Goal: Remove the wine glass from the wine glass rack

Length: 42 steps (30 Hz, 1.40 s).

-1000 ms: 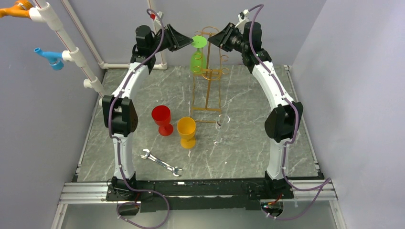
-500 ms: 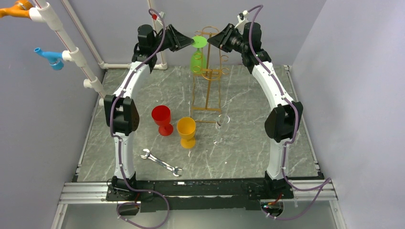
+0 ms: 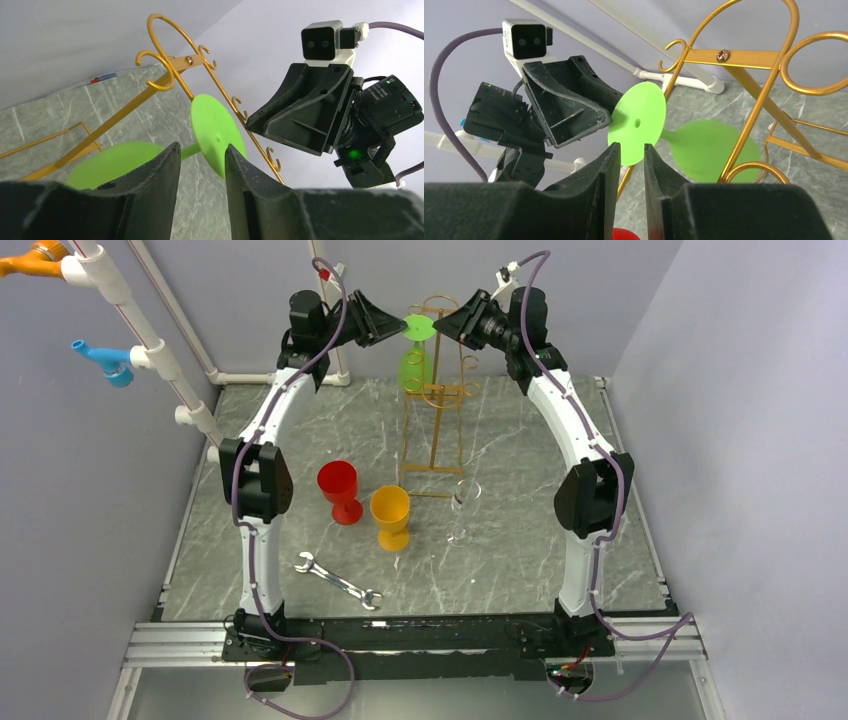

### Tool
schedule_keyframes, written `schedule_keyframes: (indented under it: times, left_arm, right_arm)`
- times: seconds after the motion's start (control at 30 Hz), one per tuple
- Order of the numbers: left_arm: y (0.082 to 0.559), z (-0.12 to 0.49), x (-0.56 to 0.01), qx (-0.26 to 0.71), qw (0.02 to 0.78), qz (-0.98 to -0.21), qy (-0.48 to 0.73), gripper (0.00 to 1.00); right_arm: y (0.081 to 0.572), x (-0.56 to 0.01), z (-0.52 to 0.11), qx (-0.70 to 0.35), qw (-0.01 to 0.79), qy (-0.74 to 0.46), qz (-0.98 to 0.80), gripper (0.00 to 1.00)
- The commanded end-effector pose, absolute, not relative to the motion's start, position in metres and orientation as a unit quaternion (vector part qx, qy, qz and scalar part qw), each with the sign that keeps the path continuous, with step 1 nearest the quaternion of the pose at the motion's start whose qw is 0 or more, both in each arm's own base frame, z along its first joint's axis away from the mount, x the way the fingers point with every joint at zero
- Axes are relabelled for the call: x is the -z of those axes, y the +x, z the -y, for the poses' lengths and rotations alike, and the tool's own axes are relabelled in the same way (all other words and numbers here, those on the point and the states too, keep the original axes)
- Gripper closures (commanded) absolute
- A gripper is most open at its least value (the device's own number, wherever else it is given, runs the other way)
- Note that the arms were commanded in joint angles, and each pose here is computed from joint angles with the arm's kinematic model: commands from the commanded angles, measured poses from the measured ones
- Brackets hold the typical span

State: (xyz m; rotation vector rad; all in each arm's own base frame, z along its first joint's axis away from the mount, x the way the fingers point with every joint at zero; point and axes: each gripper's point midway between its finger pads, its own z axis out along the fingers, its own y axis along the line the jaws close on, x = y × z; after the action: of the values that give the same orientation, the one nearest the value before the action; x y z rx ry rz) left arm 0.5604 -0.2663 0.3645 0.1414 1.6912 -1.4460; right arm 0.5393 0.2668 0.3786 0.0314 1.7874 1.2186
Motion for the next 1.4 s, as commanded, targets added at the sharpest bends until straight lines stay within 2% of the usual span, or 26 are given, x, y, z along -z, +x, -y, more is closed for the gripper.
schedule_keyframes:
  times: [0.0,0.47,0.93,1.17,1.37]
  left_arm:
    - [0.555,0.272,-0.391,0.590,0.463,-0.657,0.078,0.58]
    - [0.555,0.277,-0.396,0.594,0.466,-0.651,0.077,0.61]
    - [0.552,0.277,-0.400,0.598,0.463,-0.651,0.071,0.82]
    - [0.549,0.273,-0.404,0.594,0.459,-0.658,0.058,0.85]
    - [0.549,0.268,-0.406,0.613,0.437,-0.658,0.028,0.95]
  right_arm:
    - [0.529,-0.410,-0.266,-0.512,0.493,-0.003,-0.703,0.74]
    - [0.527,-0.408,-0.265,-0.511,0.493,-0.005,-0.704,0.74]
    - [0.525,-0.408,-0.265,-0.513,0.491,-0.006,-0.704,0.74]
    - [0.523,-0.410,-0.264,-0.515,0.492,-0.006,-0.702,0.74]
    - [0.521,-0.411,-0.265,-0.517,0.492,-0.007,-0.701,0.74]
